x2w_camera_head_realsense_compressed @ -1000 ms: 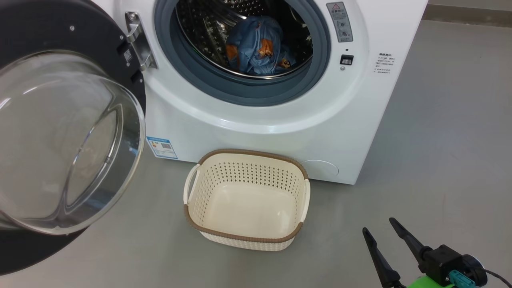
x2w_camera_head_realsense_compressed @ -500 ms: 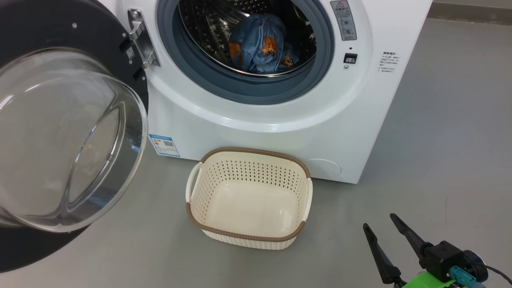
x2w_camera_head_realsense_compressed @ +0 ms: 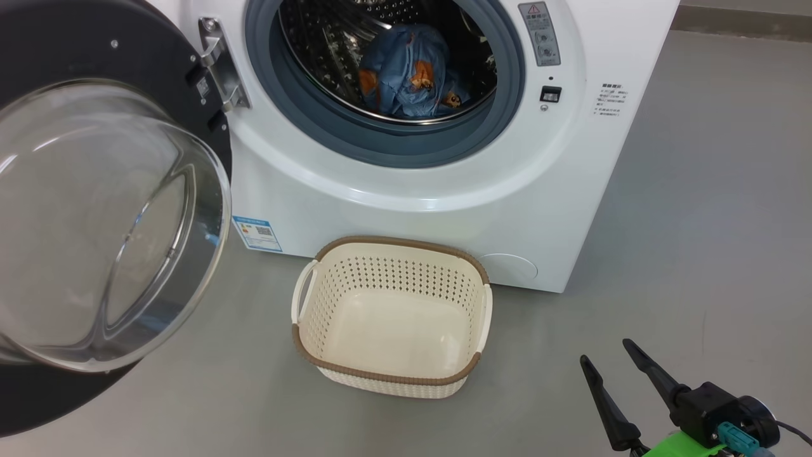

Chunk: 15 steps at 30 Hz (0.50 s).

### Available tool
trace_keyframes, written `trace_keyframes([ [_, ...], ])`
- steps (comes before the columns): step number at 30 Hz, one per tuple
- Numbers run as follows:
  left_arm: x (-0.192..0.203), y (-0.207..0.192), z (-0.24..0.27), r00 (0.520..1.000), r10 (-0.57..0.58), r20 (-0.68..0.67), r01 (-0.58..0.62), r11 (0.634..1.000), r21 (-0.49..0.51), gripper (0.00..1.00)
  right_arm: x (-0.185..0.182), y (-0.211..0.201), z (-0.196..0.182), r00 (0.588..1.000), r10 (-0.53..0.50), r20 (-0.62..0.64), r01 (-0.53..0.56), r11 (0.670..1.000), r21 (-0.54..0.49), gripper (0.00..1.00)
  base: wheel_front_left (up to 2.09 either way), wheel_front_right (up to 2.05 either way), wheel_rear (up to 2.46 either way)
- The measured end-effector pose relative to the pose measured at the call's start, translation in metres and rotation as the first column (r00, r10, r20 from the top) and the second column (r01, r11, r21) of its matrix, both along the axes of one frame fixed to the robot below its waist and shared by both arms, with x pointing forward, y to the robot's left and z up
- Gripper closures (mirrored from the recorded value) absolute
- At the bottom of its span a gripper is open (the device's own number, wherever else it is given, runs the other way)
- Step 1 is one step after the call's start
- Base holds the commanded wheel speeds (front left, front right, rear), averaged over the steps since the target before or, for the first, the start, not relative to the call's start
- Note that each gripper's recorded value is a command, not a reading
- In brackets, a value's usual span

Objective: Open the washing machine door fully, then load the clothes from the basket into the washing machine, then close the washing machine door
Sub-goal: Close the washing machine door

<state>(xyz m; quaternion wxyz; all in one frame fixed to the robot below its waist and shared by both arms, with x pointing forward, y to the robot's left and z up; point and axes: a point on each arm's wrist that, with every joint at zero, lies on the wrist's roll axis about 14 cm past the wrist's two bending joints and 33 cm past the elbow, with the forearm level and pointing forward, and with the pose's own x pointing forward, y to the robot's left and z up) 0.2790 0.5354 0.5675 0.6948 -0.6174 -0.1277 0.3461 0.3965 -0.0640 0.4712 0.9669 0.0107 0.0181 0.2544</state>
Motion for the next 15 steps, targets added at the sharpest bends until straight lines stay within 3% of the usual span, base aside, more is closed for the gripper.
trace_keyframes([
  [15, 0.005, -0.012, 0.002, 0.993, -0.116, 0.013, 0.116, 0.993, -0.006, 1.00, -0.003, -0.001, 0.007, 1.000, 0.006, 0.018, -0.005, 1.000, -0.007, 0.00, 0.00, 0.00, 0.00],
])
